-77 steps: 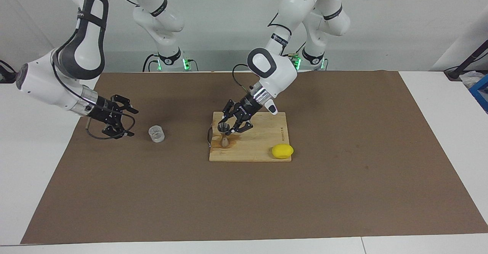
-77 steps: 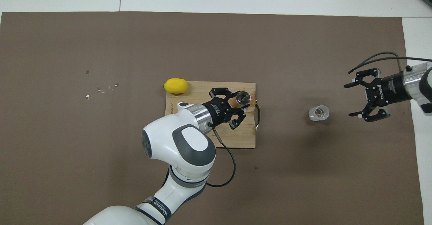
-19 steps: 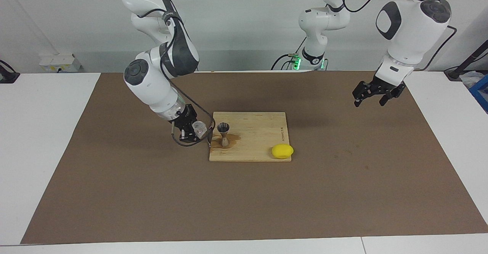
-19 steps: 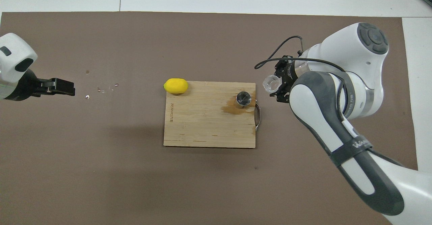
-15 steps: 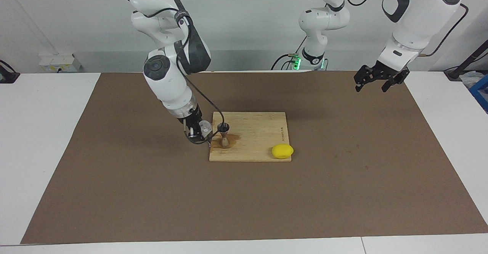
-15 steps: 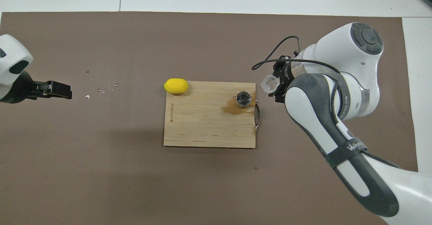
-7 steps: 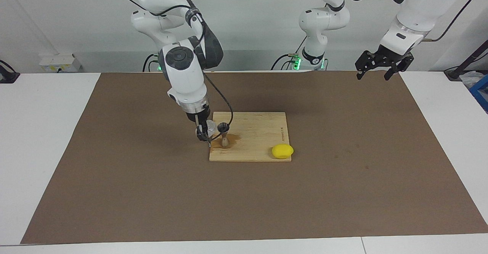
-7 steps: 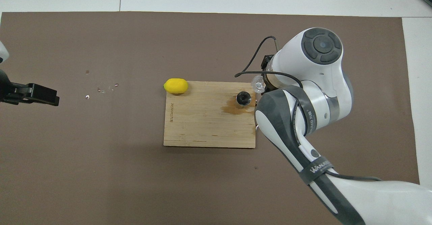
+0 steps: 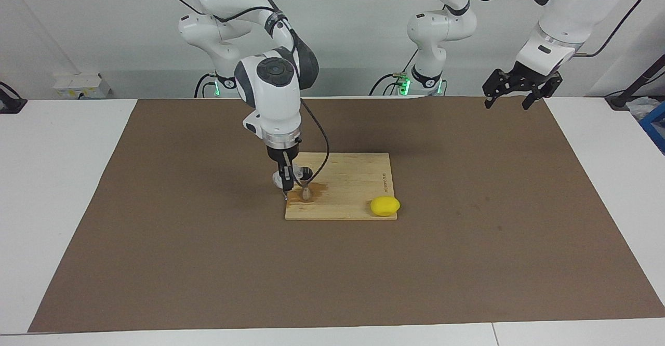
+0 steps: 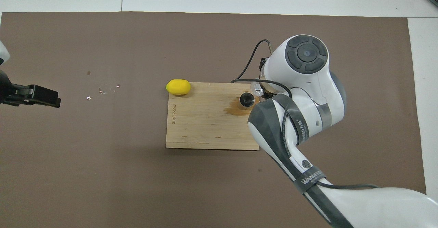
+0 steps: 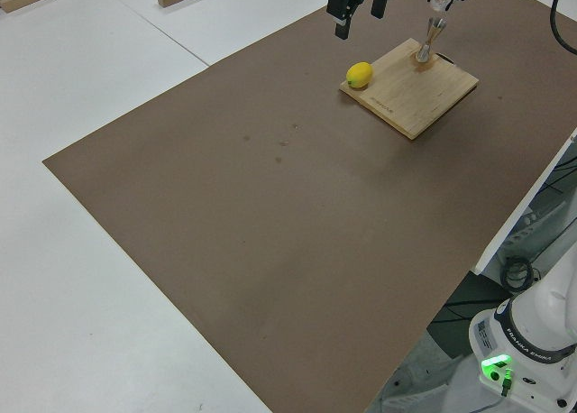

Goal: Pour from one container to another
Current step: 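Tilt the glass cup with the right gripper to pour into the metal cup, then tilt the glass upright and carry it back with the right gripper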

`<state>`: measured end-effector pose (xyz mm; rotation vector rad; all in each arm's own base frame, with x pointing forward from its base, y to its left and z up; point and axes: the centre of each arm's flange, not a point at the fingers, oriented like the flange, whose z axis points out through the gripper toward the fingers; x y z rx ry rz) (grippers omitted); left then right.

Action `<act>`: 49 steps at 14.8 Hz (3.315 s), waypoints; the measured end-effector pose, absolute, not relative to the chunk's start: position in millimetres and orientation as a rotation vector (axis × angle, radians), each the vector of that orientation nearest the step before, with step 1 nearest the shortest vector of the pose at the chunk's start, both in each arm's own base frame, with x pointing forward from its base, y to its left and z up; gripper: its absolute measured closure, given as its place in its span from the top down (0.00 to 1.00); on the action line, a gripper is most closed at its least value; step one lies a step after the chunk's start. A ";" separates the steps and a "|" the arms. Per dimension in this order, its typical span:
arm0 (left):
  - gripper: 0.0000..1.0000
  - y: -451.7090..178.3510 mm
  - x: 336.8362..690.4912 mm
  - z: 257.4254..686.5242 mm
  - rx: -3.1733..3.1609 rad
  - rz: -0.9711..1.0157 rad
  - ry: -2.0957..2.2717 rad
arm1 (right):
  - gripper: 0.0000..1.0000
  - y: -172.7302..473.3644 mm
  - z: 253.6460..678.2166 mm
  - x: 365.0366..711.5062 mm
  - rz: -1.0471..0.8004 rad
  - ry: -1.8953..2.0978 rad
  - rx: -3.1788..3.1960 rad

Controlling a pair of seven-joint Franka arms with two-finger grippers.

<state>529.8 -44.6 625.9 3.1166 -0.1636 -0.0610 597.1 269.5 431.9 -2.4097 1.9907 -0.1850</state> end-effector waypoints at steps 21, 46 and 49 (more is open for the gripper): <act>1.00 -43.4 531.6 627.3 3.117 -0.037 -0.160 | 0.51 295.7 416.4 573.4 -0.471 1.810 -2.631; 1.00 -42.8 532.9 627.8 3.117 -0.020 -0.157 | 0.51 295.5 425.2 567.2 -0.335 1.863 -2.560; 1.00 -42.8 532.9 627.8 3.117 -0.020 -0.157 | 0.51 281.5 427.7 575.0 -0.233 1.935 -2.480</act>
